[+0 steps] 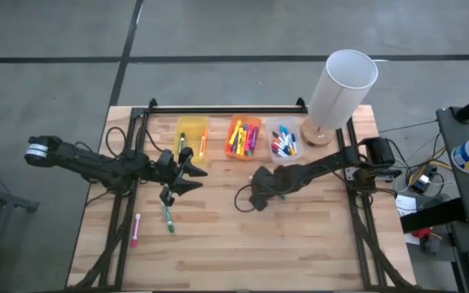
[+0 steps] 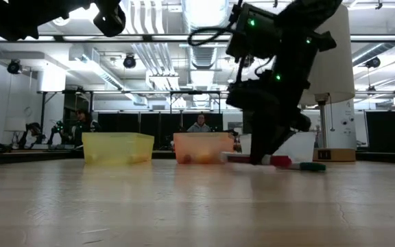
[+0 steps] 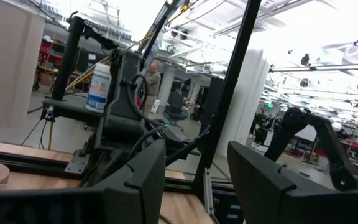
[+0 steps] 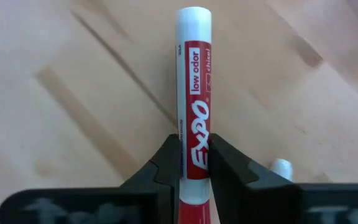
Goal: Pick & Place Markers
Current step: Put the red expo dry erase marker into the yellow bin
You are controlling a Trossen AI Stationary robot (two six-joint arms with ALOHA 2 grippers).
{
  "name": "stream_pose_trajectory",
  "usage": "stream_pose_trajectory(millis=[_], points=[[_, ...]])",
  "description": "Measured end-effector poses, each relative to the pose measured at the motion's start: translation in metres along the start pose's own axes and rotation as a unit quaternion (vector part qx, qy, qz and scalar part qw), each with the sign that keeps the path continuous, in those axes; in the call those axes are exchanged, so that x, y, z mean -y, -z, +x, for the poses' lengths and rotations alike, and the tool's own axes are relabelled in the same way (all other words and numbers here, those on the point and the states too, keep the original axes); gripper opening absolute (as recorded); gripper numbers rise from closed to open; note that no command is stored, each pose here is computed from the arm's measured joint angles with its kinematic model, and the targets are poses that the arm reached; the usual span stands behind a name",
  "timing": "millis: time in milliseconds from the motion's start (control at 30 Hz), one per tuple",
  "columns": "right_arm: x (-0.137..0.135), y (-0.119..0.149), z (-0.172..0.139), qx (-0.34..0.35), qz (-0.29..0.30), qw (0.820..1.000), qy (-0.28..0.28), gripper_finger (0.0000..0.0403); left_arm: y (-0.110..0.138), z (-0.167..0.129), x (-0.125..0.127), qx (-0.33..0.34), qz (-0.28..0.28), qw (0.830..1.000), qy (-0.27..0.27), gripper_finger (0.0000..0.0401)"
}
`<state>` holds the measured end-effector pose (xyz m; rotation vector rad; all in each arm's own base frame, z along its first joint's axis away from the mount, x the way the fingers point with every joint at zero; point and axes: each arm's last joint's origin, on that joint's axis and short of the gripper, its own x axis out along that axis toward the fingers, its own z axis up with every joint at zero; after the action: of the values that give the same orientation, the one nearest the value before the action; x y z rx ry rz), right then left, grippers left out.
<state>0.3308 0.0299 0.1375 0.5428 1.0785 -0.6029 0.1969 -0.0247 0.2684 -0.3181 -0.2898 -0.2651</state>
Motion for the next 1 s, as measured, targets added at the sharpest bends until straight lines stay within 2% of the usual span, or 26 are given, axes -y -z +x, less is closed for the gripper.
stream_pose_trajectory(millis=[367, 533, 700, 833, 1000], points=[[-0.043, -0.022, -0.033, 0.065, -0.082, 0.992, -0.074, 0.0059, 0.000, 0.000, 0.000, -0.001, 0.009, 1.000, 0.000, 0.0167], [-0.067, -0.031, -0.053, 0.115, -0.123, 0.978, -0.122, 0.0061, 0.001, 0.000, -0.001, -0.006, 0.020, 1.000, -0.004, 0.0167], [-0.083, -0.041, -0.073, 0.158, -0.155, 0.963, -0.156, 0.0061, 0.005, 0.000, -0.004, -0.016, 0.029, 0.999, -0.040, 0.0167], [-0.093, -0.049, -0.088, 0.186, -0.177, 0.951, -0.172, 0.0062, 0.006, -0.001, -0.005, -0.021, 0.031, 0.997, -0.061, 0.0167], [-0.100, -0.057, -0.102, 0.209, -0.195, 0.940, -0.184, 0.0062, 0.007, -0.001, -0.006, -0.023, 0.031, 0.997, -0.064, 0.0168]])
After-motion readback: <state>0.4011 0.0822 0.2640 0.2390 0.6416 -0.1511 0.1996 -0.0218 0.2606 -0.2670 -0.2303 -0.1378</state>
